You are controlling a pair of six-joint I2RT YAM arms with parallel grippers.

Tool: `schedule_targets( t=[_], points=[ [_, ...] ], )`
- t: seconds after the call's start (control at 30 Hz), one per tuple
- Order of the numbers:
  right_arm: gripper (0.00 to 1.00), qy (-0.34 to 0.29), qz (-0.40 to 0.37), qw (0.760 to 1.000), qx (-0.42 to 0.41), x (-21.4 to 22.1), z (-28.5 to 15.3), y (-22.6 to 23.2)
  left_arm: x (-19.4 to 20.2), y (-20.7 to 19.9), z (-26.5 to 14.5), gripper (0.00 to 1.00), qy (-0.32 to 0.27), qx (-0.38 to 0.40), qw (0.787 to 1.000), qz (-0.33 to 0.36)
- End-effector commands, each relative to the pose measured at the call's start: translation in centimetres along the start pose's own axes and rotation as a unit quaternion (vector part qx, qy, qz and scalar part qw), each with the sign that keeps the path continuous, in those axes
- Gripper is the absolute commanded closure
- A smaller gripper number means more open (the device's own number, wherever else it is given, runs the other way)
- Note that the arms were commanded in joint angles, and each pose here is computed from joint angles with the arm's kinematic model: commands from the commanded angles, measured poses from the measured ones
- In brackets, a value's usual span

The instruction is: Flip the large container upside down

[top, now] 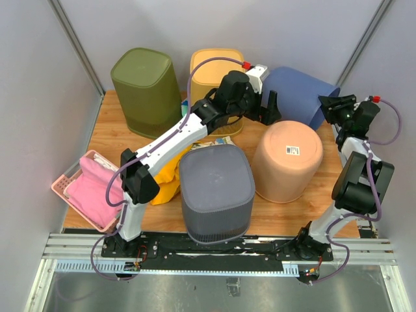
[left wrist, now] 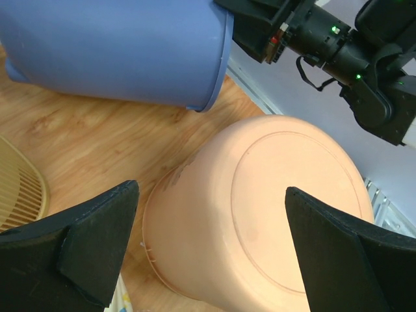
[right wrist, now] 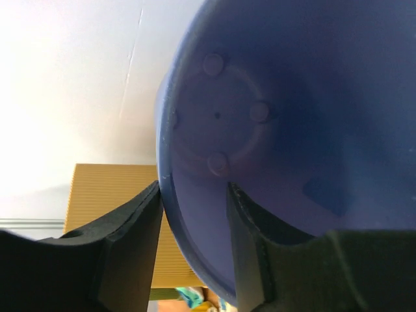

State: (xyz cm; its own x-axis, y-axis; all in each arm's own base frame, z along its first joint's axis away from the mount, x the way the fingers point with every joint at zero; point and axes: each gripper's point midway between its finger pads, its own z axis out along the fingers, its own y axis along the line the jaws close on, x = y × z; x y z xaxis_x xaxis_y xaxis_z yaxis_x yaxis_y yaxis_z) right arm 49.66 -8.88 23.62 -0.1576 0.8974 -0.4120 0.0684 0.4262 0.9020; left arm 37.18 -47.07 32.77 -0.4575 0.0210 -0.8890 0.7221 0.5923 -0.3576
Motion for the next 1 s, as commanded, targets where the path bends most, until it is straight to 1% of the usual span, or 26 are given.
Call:
schedule_targets(
  t=[0.0, 0.27, 0.37, 0.53, 0.8, 0.97],
  points=[
    [0.61, 0.01, 0.019, 0.999, -0.033, 0.0, 1.0, 1.5, -0.6, -1.0, -1.1, 0.01, -0.007, 0.009, 1.0, 0.007],
    [0.91, 0.008, 0.033, 0.999, -0.033, 0.4, 1.2, 1.2, -0.1, -1.0, -1.0, 0.01, 0.0, 0.012, 1.0, 0.002],
    [0.99, 0.007, 0.038, 0.998, -0.038, 0.6, 1.2, 1.3, 0.1, -1.0, -0.9, 0.01, 0.001, 0.012, 1.0, 0.002],
    [1.0, 0.0, 0.062, 0.995, -0.073, 0.6, 1.2, 2.4, 0.4, -0.9, -0.9, 0.01, 0.006, 0.011, 1.0, 0.0],
    [1.0, -0.022, 0.112, 0.98, -0.16, 0.3, 1.3, 6.2, 0.5, -1.1, -0.8, 0.01, 0.004, 0.016, 1.0, -0.003],
    [1.0, -0.029, 0.135, 0.973, -0.186, 0.3, 1.1, 7.0, 0.7, -1.1, -0.6, 0.01, 0.007, 0.015, 1.0, -0.003]
  ],
)
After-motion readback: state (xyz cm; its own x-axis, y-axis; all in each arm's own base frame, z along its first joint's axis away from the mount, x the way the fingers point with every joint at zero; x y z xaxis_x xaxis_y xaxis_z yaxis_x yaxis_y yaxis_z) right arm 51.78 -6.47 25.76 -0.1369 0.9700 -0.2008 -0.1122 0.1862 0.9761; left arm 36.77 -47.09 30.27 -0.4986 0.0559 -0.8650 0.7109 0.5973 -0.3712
